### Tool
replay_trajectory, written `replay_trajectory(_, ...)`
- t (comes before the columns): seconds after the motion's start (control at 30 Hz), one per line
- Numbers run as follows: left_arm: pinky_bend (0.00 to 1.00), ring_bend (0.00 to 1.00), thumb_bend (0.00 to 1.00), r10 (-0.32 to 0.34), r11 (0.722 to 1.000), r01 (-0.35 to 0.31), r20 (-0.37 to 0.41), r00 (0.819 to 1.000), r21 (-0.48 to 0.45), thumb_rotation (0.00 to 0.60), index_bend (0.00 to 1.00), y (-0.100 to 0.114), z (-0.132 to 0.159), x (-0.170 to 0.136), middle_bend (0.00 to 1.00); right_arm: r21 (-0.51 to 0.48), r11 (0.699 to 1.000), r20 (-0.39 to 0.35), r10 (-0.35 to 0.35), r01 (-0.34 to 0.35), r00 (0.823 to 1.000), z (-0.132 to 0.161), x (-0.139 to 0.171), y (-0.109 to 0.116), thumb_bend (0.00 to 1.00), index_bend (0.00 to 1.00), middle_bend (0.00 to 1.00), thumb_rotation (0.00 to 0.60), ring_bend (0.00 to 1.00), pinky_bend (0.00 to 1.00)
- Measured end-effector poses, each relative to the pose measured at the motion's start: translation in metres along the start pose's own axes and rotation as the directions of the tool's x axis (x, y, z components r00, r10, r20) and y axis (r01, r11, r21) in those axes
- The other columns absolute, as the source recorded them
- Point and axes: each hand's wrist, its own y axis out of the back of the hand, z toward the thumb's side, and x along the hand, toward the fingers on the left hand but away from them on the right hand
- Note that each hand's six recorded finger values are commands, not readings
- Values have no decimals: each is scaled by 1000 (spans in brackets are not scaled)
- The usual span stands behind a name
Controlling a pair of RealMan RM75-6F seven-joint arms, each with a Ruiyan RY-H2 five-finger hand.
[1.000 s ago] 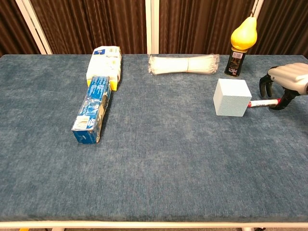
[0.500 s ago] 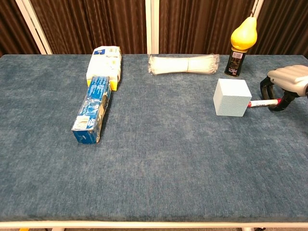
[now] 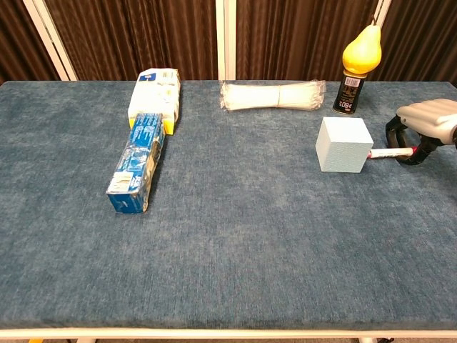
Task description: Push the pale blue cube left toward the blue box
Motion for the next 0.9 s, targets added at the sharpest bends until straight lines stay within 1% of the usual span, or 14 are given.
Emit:
replay_trajectory(0.17, 90, 72, 90, 4, 1000, -4, 5, 1000, 1, 600, 248, 1, 1, 0, 176, -16, 1000, 0, -16, 16, 1000, -6, 4, 7, 389, 604, 543, 600, 171, 169)
replay_trajectory(0.33, 90, 73, 90, 5, 1000, -5, 15, 1000, 3, 600, 249, 2, 4, 1, 176, -20, 999, 9, -25, 25, 1000, -19, 12, 15, 398, 604, 543, 600, 171, 170)
replay_trajectory(0.5, 90, 73, 91, 6, 1000, -6, 17, 1000, 3, 600, 249, 2, 5, 2, 176, -47, 999, 1, -17, 17, 1000, -14, 14, 16, 398, 609, 544, 600, 171, 170)
replay_trajectory(0.7, 90, 73, 90, 8, 1000, -8, 11, 1000, 1, 600, 249, 3, 3, 0, 176, -79, 997, -53, -16, 12, 998, 17, 7, 21, 428, 616, 546, 600, 170, 171)
replay_trajectory(0.9, 90, 72, 90, 6, 1000, -6, 7, 1000, -3, 600, 249, 1, 1, -2, 176, -92, 996, -124, -18, 7, 992, 65, -2, 29, 434, 620, 548, 600, 171, 171)
